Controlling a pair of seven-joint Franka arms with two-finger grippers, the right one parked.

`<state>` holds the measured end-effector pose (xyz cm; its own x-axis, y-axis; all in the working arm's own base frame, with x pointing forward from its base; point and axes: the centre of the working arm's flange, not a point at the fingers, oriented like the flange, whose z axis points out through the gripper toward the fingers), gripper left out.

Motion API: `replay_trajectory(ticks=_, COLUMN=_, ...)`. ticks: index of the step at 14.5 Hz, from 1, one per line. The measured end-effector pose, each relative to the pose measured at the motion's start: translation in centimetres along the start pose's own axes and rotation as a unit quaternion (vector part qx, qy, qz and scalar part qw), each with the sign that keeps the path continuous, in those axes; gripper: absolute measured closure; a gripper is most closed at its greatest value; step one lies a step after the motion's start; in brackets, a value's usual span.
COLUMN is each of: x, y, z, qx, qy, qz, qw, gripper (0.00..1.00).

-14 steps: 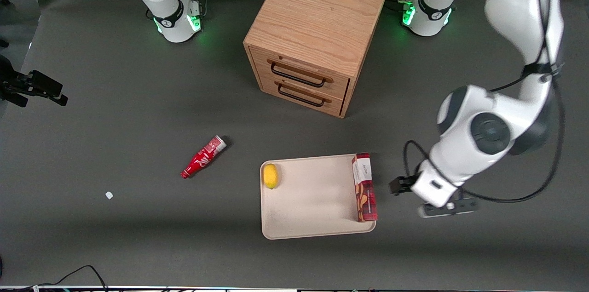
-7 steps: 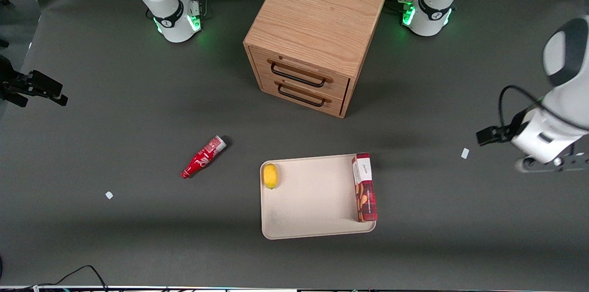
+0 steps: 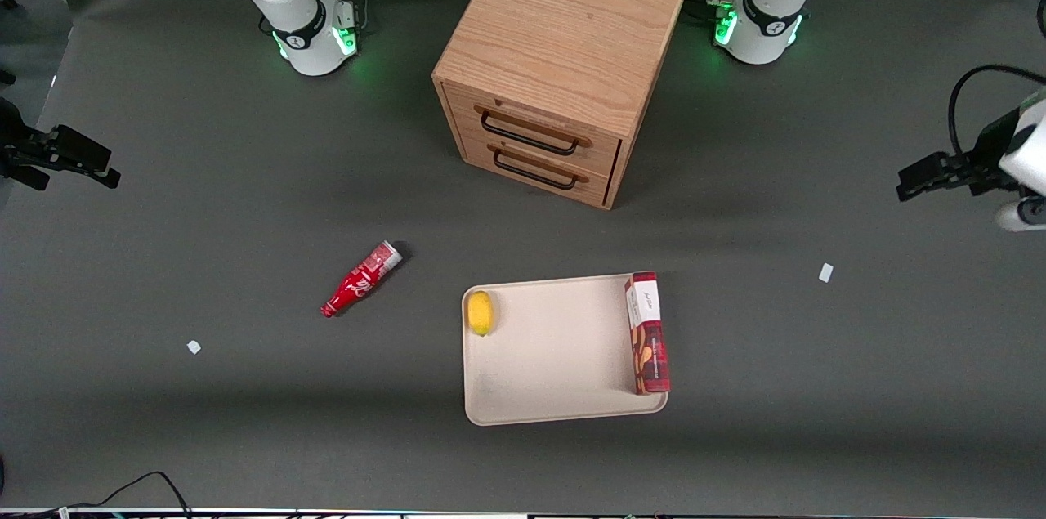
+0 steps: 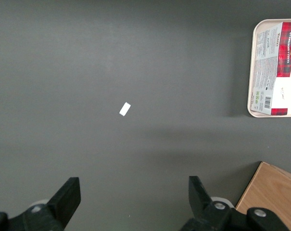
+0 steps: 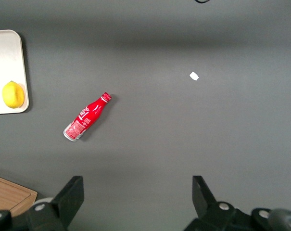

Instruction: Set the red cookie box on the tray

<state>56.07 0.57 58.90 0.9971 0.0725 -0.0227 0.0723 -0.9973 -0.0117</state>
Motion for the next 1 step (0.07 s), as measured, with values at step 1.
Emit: replay_trajectory(ticks=1, x=-0.73, y=0.11, z=-0.82, qx=0.003, qy=0.0, qz=0.0, qw=1.0, gripper=0.0)
